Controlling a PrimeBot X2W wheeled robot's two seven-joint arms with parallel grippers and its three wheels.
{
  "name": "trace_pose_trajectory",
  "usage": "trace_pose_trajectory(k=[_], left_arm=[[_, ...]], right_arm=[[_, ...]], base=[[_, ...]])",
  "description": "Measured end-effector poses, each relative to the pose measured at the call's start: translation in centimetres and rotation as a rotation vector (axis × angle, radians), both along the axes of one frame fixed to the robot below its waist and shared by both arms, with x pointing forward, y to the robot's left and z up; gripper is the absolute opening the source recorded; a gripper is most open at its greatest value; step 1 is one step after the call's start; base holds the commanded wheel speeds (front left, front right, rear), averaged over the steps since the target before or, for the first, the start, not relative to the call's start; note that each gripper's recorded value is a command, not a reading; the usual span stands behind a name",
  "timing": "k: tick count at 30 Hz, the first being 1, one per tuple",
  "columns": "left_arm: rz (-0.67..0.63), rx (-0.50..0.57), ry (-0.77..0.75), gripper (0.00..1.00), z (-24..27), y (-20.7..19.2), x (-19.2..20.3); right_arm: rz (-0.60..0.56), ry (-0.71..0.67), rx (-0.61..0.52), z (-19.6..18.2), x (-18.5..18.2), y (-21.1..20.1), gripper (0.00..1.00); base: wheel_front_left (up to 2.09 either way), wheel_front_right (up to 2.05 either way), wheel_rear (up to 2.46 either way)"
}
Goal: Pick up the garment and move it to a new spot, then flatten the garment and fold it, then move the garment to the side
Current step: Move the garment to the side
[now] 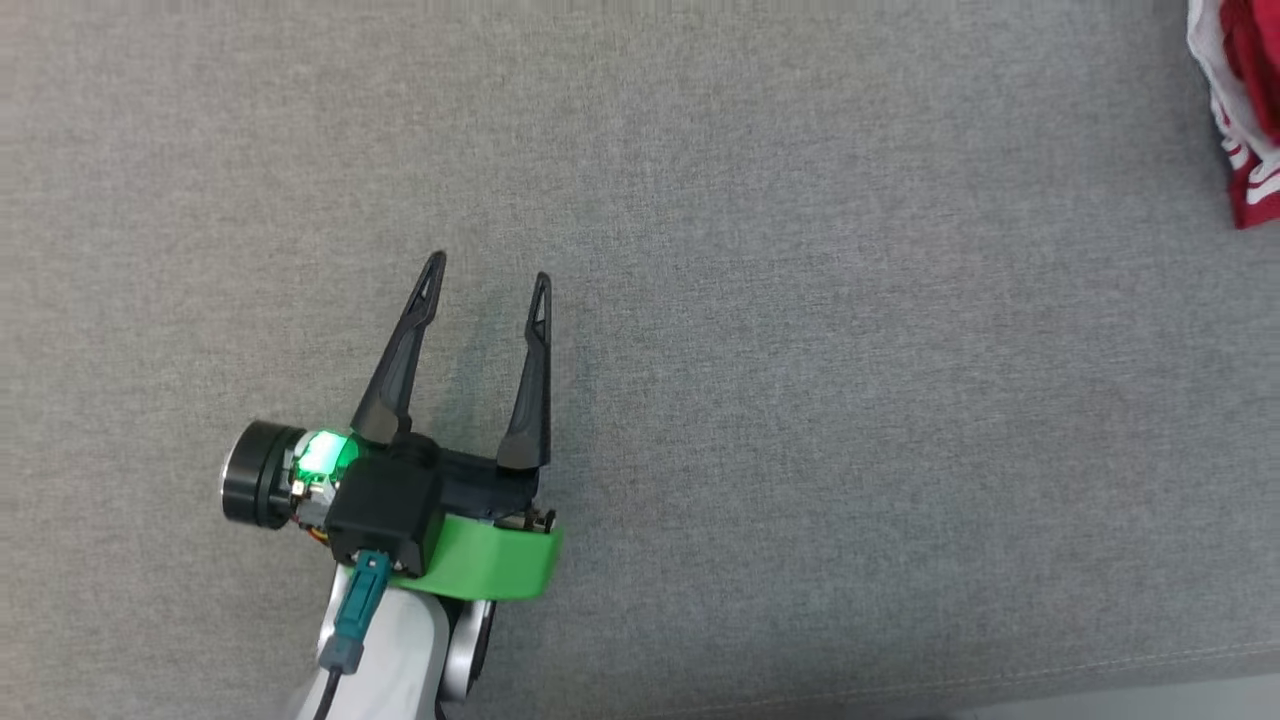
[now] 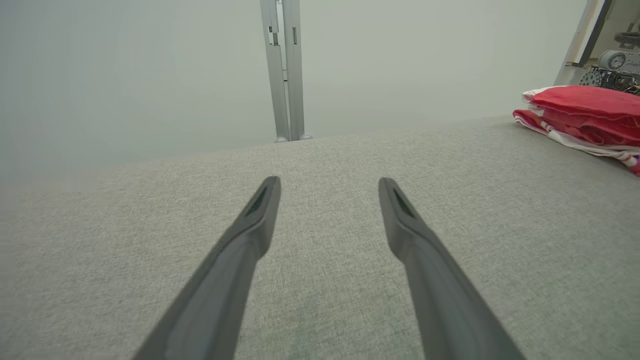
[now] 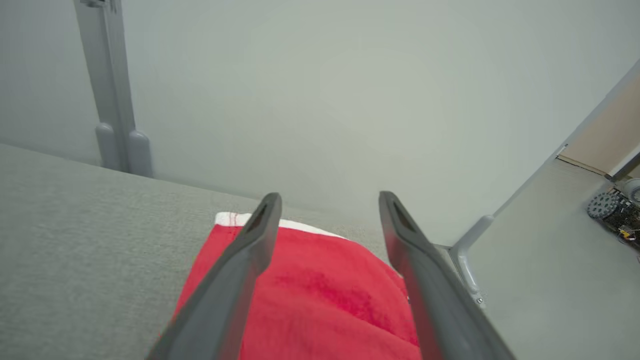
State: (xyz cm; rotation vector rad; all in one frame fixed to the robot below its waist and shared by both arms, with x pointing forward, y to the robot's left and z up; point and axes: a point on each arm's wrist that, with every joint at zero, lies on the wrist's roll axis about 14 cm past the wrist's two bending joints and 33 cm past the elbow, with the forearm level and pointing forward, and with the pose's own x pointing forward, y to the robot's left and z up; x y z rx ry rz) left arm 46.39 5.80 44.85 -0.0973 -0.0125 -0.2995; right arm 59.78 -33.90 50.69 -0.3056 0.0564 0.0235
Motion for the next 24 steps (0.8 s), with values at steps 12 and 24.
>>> trace_pose_trajectory(k=[12,24], left_arm=[[0.167,-0.007,0.047,1.00,1.7,4.5,-4.9],[0.252,-0.046,-0.036,1.00,5.6,7.7,-10.4]], right_arm=[[0.226,-0.044,0.235,-1.3,-10.3,15.2,1.00],[0.247,-0.199,0.389,3.5,-19.3,20.8,1.00]], base=[[0.00,0.00,0.00],[0.00,0.00,0.00]])
